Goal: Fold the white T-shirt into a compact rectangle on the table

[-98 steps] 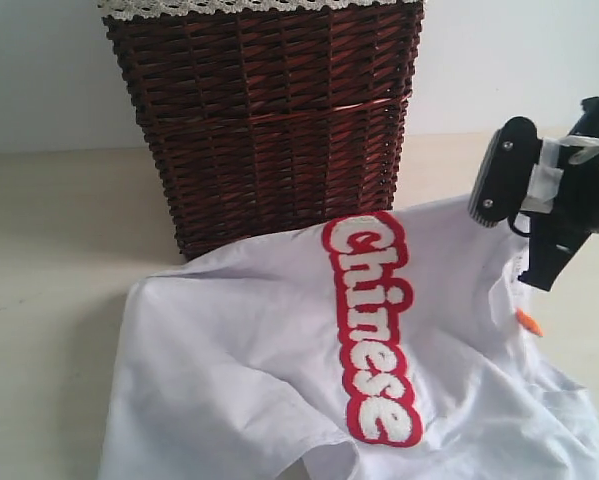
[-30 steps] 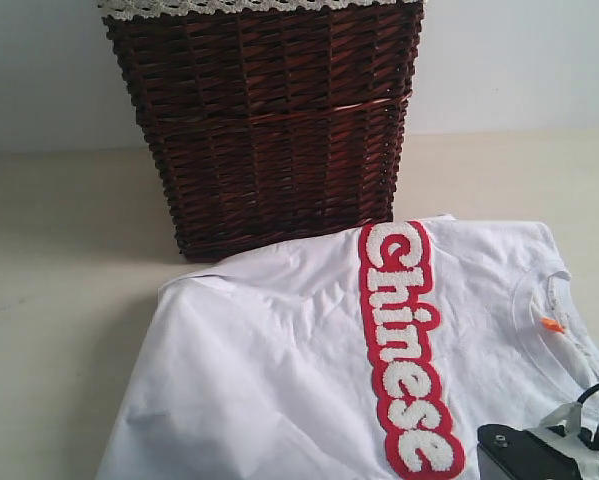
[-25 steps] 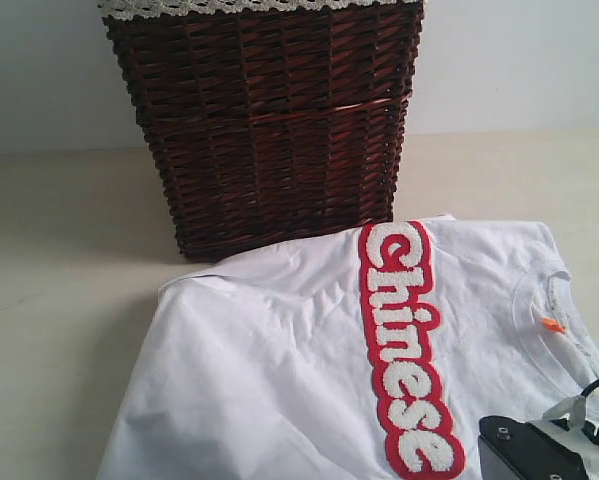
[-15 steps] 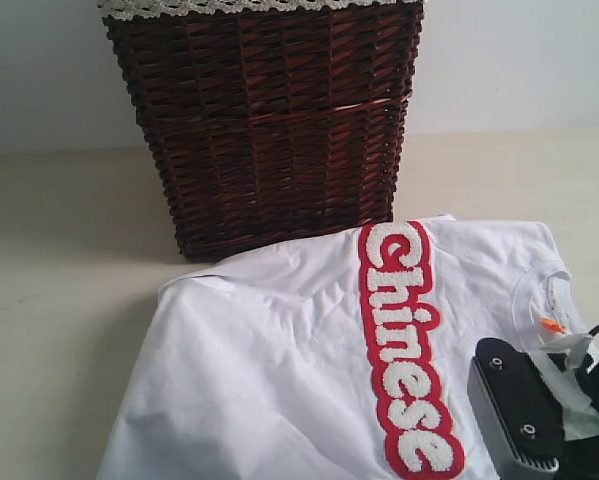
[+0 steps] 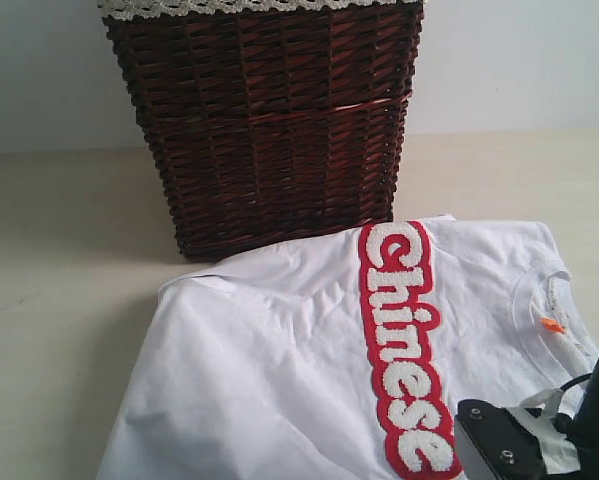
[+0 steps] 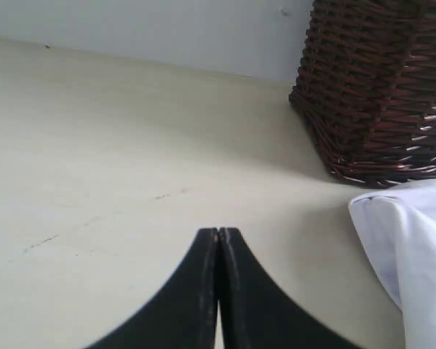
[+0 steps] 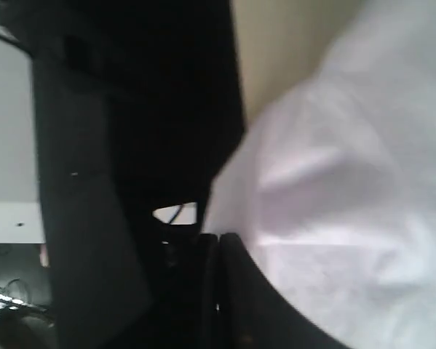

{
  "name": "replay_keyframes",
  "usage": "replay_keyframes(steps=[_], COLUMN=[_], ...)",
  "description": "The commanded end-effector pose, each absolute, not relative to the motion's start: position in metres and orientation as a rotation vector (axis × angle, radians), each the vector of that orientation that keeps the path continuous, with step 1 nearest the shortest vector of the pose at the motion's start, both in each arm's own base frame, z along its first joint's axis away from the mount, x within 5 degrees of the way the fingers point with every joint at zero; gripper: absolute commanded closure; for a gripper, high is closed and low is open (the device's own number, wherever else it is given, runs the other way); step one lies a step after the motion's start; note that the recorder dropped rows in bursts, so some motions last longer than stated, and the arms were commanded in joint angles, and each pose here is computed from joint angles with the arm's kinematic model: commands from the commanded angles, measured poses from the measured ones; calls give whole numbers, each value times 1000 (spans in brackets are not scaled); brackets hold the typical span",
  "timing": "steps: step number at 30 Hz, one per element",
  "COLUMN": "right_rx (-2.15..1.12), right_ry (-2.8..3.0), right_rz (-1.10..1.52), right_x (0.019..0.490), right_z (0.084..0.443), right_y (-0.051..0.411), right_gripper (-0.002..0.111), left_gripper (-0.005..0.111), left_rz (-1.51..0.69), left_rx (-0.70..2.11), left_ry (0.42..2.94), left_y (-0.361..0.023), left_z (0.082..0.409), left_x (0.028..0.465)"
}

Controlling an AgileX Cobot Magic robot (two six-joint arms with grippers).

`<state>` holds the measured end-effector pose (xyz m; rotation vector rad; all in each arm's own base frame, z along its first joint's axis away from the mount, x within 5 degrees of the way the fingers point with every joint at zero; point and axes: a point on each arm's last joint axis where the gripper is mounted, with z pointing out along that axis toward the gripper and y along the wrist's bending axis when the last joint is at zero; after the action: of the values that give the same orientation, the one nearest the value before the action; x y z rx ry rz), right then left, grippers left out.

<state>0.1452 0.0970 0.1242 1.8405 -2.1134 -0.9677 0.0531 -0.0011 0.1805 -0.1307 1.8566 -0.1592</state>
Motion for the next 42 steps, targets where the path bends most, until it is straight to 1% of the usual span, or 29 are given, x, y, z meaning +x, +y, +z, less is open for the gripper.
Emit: replay_keyframes(steps=[1,8,12,15,17,20,26,33,35,38,42], right_rx=[1797,1819,1727,1718,1698,1677,1581,1558,1577,1568,1540], right_ry=[-1959,-1946,-2324,-2513,-2567,-2531,-2272,-2138,-2167,-2358,-2581], right_rz=[-1105,-1111,-892,-745,-698,-736,-976,-1040,-1021,-938,-712], right_x=[134,134,154,168,172,169,147,138,140,151,168], right_z=[132,132,119,113,111,111,121,127,127,123,112], right_y=[97,97,100,100,99,99,102,100,100,102,98], right_gripper=[108,108,108,108,108,108,108,108,108,108,108], left_gripper=[105,105,105,105,105,105,105,105,105,105,105], left_rz=[-164,-164,-164,-164,-164,-164,-164,-164,-164,-164,-164], left_rx=[-131,-131,-131,-131,-131,-131,-131,-131,-131,-131,-131], left_ry=[1849,1849,1849,1849,1849,1849,1849,1849,1849,1849,1849], left_y=[-1,-1,-1,-1,-1,-1,-1,-1,-1,-1,-1], left_z=[180,180,180,180,180,180,180,180,180,180,180], left_x=[53,53,53,53,53,53,53,53,53,53,53])
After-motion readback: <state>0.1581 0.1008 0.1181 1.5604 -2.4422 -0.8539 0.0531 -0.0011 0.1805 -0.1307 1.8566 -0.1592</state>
